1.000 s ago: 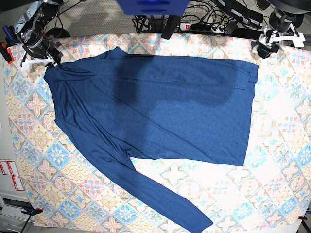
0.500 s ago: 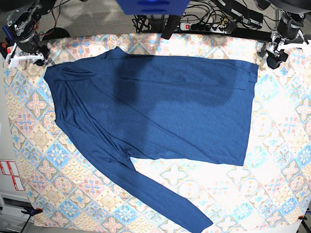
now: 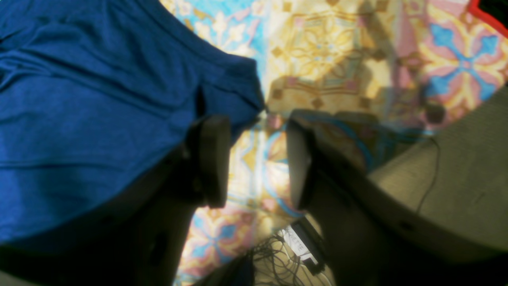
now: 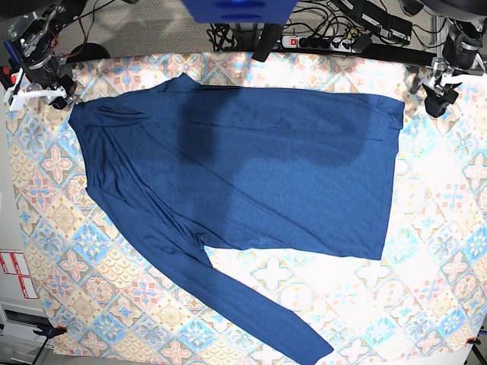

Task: Fold the T-shirt properly
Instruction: 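Open both grippers and raise them away from the shirt edge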

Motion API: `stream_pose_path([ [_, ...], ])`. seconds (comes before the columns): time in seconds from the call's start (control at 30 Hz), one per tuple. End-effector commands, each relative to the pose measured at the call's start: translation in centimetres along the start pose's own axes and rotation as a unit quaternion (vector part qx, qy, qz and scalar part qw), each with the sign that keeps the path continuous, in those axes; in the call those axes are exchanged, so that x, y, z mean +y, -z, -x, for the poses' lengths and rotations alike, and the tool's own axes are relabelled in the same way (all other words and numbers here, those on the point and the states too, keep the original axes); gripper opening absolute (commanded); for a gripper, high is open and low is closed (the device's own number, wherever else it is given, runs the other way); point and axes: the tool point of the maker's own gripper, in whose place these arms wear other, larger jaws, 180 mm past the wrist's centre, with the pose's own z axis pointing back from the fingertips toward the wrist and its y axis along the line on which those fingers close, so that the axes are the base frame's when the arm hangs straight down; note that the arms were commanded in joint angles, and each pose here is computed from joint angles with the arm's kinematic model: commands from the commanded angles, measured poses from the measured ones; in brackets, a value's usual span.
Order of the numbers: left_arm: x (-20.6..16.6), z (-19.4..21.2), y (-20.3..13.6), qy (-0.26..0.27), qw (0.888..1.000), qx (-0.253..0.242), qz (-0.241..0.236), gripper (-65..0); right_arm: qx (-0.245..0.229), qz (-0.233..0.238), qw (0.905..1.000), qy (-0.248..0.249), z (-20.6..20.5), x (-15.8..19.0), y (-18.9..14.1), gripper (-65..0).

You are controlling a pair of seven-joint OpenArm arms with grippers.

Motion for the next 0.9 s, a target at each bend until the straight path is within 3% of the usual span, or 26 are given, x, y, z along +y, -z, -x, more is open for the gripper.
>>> stream_pose_path([
  [0.0,-0.5,-2.0,-0.3,0.014,1.000,-0.026,0.010,-2.0,-0.022,0.000,0.9997,-0.009,-1.4,0.0,-0.4,-41.7],
  [0.2,-1.4,-4.2,0.2,0.016,0.998,-0.056,0.020,-2.0,-0.024,-0.001,0.9997,-0.009,-1.6,0.1,-0.4,-41.7],
  [0.53,-3.0,-7.7,2.3,0.063,0.993,-0.096,0.001,-2.0,-0.040,-0.014,0.9990,-0.016,-3.4,1.2,0.0,-41.8],
  [0.73,-5.5,-7.6,4.3,0.092,0.992,-0.088,0.013,-2.0,-0.042,-0.044,0.9976,-0.032,-4.1,4.0,1.0,-41.8],
  [0.87,-6.3,-6.4,6.7,0.076,0.995,-0.064,0.029,-2.0,-0.039,-0.056,0.9965,-0.048,-4.4,5.1,1.4,-41.8],
])
